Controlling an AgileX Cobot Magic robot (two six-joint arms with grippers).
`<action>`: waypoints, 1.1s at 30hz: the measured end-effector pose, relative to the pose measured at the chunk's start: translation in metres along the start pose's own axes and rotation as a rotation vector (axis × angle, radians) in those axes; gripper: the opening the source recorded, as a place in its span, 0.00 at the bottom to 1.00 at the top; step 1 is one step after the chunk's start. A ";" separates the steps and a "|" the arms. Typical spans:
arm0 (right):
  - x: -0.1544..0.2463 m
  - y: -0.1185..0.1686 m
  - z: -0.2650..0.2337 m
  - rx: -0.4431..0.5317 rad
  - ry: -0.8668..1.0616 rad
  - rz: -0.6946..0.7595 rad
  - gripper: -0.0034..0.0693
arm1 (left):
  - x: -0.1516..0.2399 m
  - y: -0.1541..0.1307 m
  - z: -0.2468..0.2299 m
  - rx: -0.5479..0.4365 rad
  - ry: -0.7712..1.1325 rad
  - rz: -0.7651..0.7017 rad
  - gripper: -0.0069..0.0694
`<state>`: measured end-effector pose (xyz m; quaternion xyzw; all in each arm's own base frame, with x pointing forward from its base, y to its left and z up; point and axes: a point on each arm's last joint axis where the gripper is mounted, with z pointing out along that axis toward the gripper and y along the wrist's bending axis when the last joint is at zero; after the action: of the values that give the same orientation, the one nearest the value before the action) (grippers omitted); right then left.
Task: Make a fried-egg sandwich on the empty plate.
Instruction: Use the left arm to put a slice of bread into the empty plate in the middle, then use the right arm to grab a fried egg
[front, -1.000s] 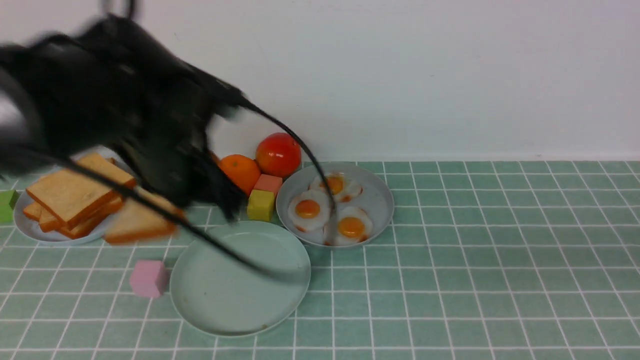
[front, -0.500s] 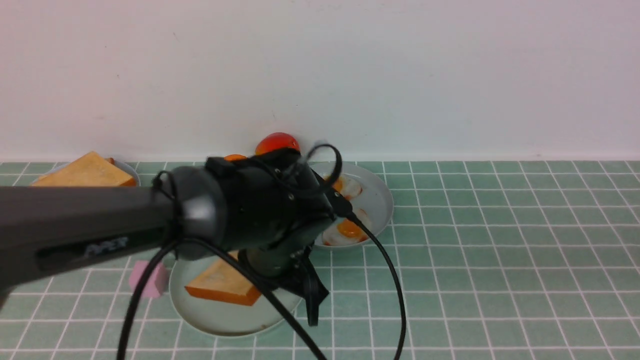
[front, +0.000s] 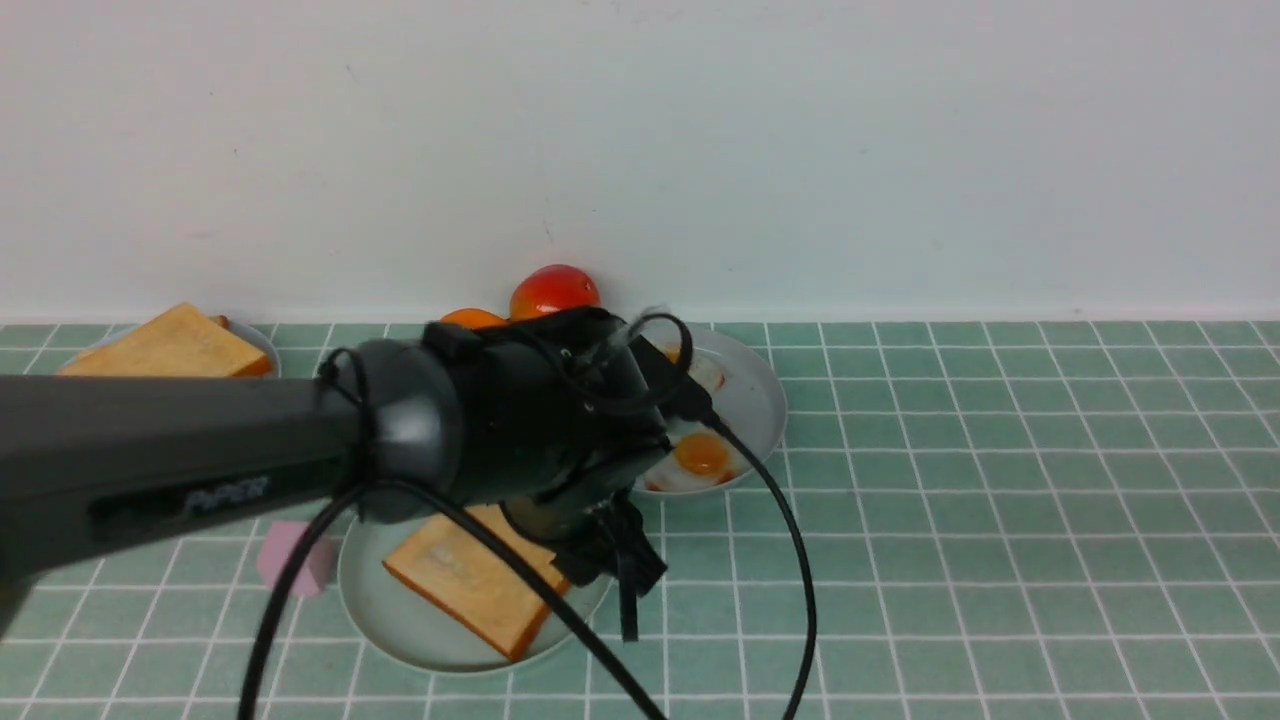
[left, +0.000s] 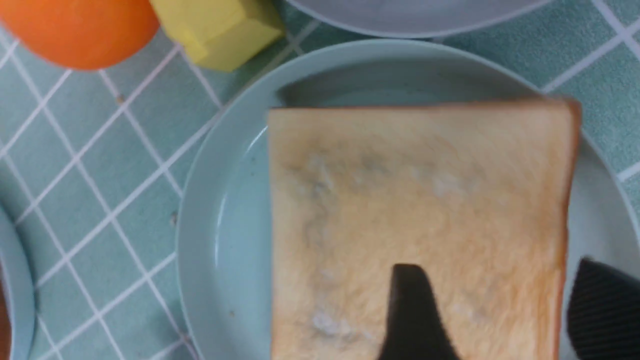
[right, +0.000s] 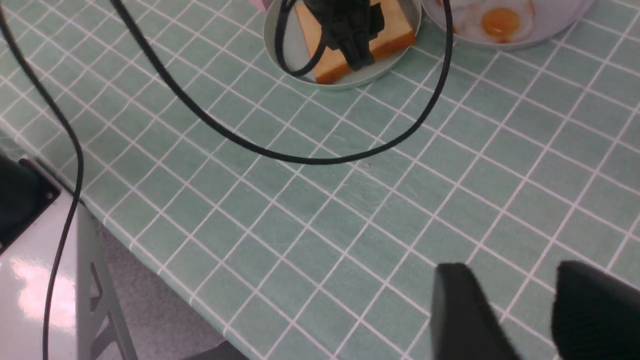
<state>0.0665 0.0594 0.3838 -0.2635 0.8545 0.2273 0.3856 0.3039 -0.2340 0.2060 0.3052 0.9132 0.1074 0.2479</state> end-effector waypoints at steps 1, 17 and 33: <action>-0.001 0.000 0.000 0.003 -0.010 0.002 0.53 | 0.000 0.003 -0.008 0.005 -0.006 -0.033 0.71; -0.042 -0.040 0.087 -0.019 0.045 0.198 0.34 | 0.079 0.077 -0.231 0.281 -0.626 -0.320 0.07; -0.079 -0.098 0.239 -0.157 0.134 0.360 0.23 | 0.252 0.065 -0.198 0.385 -0.974 -0.513 0.07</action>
<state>0.3012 0.1482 0.2842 -0.1502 0.8912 0.3405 0.2595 0.0600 -0.0381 0.3001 0.1280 0.7417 -0.2768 0.5974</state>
